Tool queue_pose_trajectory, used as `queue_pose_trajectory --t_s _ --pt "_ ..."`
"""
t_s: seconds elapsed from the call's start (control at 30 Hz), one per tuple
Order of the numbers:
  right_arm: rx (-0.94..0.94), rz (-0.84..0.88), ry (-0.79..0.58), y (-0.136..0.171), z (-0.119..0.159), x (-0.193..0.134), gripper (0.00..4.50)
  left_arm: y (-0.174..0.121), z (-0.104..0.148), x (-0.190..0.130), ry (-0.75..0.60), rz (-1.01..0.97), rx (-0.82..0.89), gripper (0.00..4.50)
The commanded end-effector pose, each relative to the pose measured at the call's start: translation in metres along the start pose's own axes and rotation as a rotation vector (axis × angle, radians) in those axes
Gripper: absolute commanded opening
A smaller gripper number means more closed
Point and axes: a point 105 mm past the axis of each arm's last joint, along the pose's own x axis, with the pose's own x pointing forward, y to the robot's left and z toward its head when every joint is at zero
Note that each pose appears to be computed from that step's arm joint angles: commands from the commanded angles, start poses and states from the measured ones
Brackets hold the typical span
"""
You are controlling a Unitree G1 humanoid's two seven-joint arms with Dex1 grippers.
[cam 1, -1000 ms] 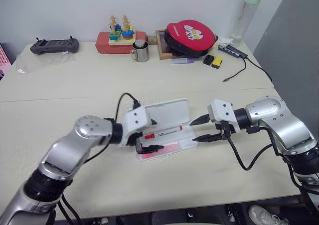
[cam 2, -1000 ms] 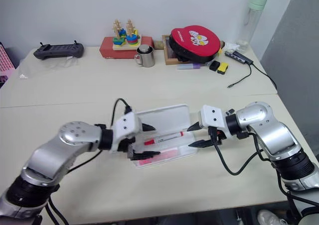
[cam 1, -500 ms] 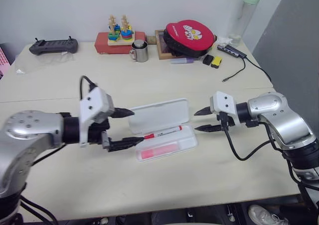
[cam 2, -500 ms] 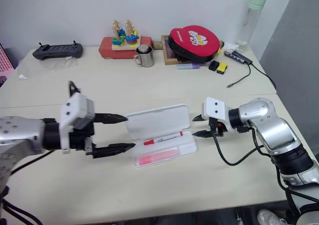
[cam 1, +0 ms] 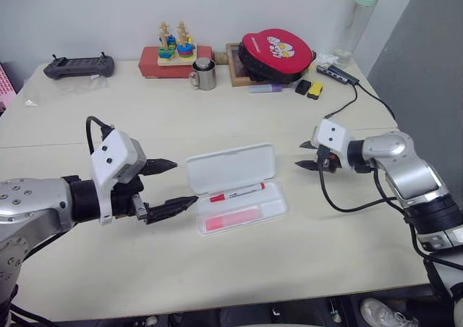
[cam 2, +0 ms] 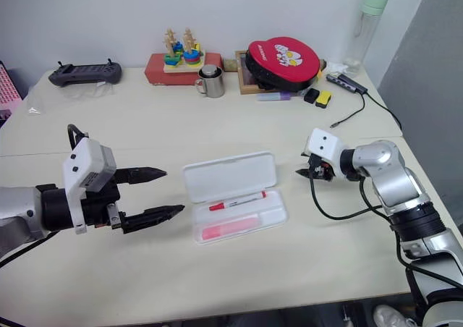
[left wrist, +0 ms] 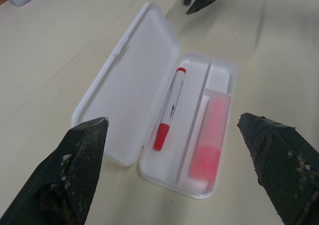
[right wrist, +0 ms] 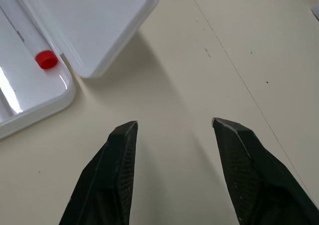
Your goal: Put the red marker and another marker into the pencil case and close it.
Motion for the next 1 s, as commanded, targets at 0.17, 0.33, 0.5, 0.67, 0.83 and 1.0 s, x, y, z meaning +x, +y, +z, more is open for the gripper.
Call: queue_pose_trajectory --t_s 0.17,0.33,0.5,0.67,0.83,1.0 --pt "-0.021 -0.112 -0.051 -0.015 0.013 -0.006 4.35 0.007 0.006 -0.007 -0.035 0.071 0.002 4.50" --pt "0.059 -0.286 -0.005 -0.043 -0.001 -0.010 4.46 0.008 0.006 -0.004 -0.038 0.079 0.004 4.50" --pt "0.218 -0.410 0.052 -0.061 -0.026 -0.015 4.46 0.006 0.006 -0.003 -0.040 0.070 0.001 4.50" --pt "0.292 -0.429 0.099 -0.062 -0.045 -0.019 4.46 0.006 0.004 -0.004 -0.033 0.074 0.000 4.50" --pt "0.367 -0.384 0.114 -0.051 -0.058 -0.023 4.46 0.005 0.001 -0.002 -0.026 0.076 0.001 4.50" --pt "0.406 -0.366 0.117 -0.046 -0.063 -0.020 4.46 0.006 0.001 -0.002 -0.027 0.077 0.003 4.50"
